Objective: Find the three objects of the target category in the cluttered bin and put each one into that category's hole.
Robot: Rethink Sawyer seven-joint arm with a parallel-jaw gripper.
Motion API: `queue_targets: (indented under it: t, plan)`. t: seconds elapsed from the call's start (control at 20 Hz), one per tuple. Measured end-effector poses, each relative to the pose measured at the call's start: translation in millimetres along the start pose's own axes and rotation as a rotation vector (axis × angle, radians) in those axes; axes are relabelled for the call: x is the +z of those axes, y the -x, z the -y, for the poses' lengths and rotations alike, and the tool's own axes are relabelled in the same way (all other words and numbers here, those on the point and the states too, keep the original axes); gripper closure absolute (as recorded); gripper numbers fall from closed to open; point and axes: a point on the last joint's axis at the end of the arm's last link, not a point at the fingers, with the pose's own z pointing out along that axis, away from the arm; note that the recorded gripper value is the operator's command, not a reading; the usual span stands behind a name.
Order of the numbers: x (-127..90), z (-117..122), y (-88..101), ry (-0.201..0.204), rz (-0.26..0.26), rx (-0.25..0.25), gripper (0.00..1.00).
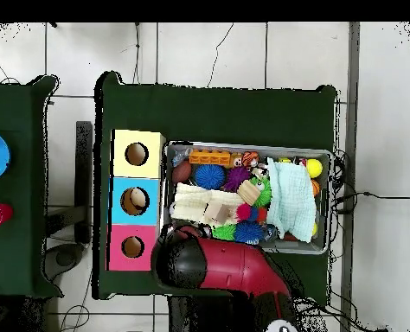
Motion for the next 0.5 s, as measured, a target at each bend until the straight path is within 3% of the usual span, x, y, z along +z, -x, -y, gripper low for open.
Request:
queue_targets:
  t: [0.5]
  plan:
    - [22, -4, 30.1, 0.043, 0.011, -0.009, 0.00]
